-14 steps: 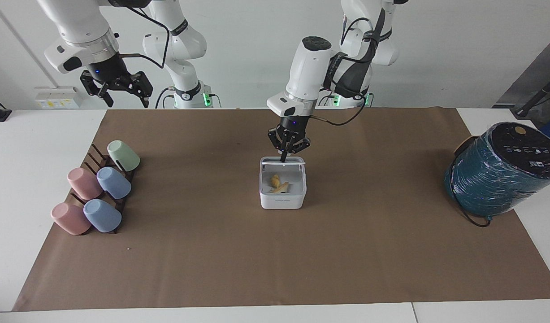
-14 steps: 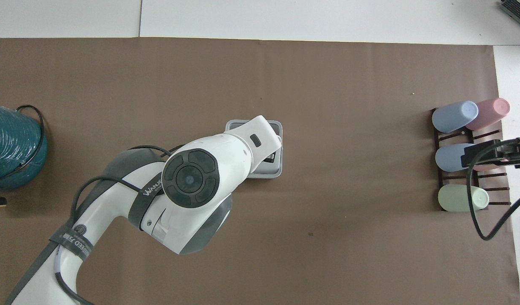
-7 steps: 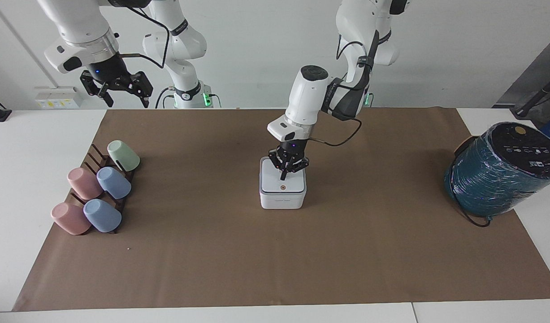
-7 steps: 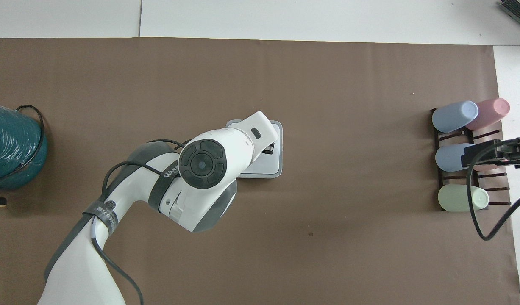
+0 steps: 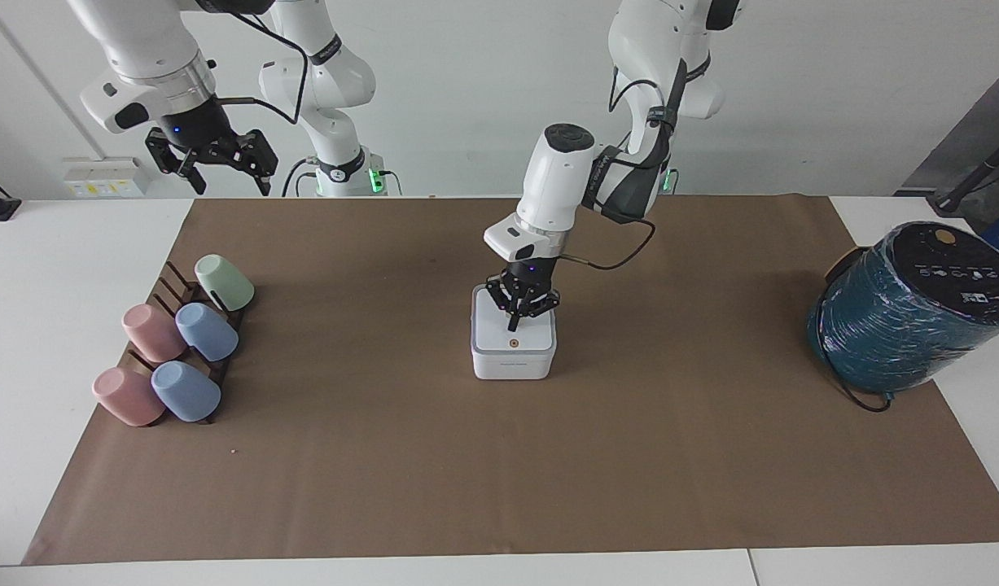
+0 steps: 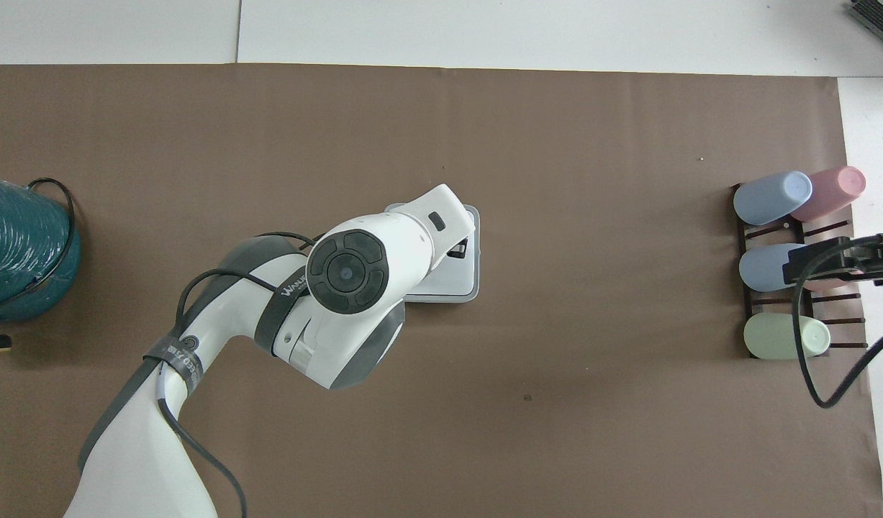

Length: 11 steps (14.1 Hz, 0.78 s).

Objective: Close trash can lid

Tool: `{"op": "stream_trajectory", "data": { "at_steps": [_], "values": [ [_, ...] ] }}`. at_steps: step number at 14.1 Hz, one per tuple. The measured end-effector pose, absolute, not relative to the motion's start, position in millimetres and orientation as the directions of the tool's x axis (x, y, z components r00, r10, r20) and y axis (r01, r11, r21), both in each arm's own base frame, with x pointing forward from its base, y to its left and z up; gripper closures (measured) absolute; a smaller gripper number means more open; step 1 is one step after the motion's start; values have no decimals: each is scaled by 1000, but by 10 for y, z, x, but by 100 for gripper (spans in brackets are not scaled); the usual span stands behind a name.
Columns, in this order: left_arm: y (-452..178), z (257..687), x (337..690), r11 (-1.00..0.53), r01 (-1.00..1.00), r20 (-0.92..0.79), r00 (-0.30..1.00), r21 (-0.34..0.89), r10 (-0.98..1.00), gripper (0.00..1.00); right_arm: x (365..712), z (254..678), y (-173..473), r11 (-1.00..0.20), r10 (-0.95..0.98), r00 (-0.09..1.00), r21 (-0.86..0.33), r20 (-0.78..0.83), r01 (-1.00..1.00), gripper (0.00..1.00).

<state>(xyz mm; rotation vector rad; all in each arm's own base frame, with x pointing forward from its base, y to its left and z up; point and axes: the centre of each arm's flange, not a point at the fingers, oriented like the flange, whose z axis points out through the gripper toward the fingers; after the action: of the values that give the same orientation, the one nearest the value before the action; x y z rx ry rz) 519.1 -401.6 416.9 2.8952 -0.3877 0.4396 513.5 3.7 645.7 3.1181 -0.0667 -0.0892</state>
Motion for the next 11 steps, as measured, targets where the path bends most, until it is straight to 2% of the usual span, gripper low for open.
{"op": "stream_trajectory", "data": {
  "at_steps": [4,8,9,11],
  "values": [
    [-3919,4548,5224,-956,-265,274,935,125,-223,99,5135,6457,37,-999,-43,997,23,-57,-42,0],
    [-3293,4968,5331,-974,-209,215,959,83,-188,96,5135,6457,37,-999,-43,997,23,-57,-42,0],
    [-3079,5058,5374,-975,-212,199,960,68,-194,86,5135,6457,37,-999,-43,997,23,-57,-42,0],
    [-2631,5217,5452,-969,-244,180,955,39,-234,62,5135,6457,37,-999,-43,997,23,-57,-42,0]
  ]
}}
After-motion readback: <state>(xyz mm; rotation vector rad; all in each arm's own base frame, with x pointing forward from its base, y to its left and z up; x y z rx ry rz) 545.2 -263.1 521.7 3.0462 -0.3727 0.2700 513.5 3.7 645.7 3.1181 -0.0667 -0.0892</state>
